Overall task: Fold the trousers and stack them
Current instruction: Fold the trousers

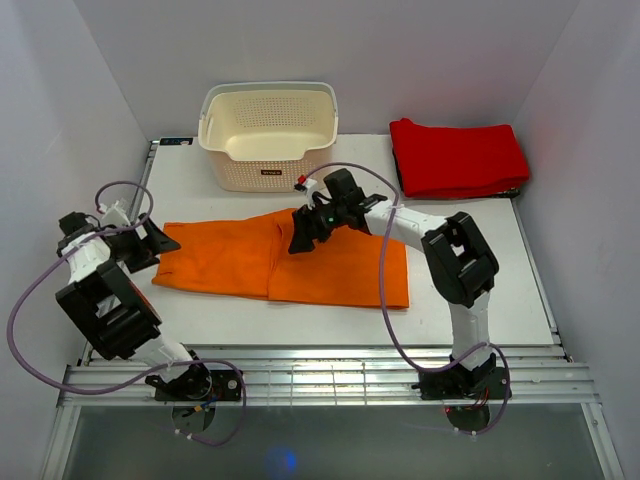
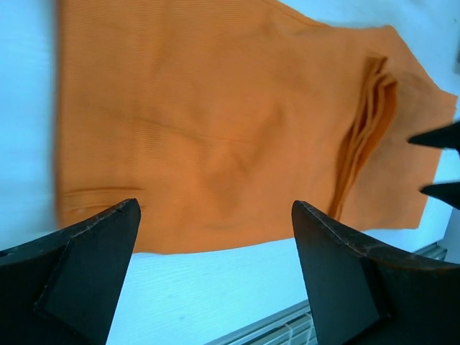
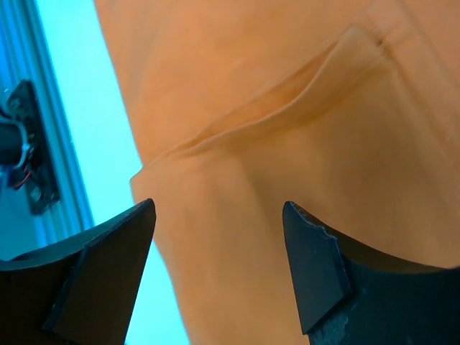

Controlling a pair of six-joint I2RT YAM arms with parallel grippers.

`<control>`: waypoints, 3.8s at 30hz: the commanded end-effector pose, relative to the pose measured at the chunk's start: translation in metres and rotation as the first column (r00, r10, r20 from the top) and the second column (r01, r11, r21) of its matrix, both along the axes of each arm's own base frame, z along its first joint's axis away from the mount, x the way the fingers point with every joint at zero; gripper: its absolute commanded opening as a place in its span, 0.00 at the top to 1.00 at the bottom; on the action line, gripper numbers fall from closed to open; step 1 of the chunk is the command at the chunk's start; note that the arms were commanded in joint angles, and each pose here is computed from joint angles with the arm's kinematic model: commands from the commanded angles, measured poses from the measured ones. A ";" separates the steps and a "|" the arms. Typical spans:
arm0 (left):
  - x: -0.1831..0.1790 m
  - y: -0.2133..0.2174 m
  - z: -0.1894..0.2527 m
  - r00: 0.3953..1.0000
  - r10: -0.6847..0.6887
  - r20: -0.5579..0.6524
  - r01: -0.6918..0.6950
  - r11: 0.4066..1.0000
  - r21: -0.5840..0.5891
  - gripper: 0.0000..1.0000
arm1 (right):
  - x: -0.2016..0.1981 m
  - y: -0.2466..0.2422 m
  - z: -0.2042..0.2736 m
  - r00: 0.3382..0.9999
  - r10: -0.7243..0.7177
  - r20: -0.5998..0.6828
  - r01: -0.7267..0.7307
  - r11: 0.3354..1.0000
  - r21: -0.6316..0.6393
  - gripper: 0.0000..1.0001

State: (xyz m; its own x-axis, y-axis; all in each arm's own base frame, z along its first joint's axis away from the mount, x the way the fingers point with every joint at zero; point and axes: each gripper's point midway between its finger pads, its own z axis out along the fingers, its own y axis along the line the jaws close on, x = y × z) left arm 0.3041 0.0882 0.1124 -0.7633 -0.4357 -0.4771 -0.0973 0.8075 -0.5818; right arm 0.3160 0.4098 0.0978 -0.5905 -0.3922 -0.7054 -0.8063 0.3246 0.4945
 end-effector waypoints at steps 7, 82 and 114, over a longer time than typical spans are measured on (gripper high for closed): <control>-0.021 0.013 -0.009 0.992 -0.120 0.037 0.120 0.993 0.001 0.03 | -0.020 -0.009 0.010 0.998 0.069 0.005 -0.069 0.998 0.003 0.27; 0.008 -0.069 -0.063 0.978 -0.206 -0.014 0.204 0.973 -0.106 0.31 | -0.023 -0.330 0.119 0.885 -0.384 -0.262 0.448 0.854 0.265 0.92; 0.003 -0.108 -0.123 0.951 -0.212 -0.224 0.158 0.959 -0.236 1.00 | -0.007 -0.005 0.174 0.997 0.034 -0.066 -0.003 0.904 0.428 0.92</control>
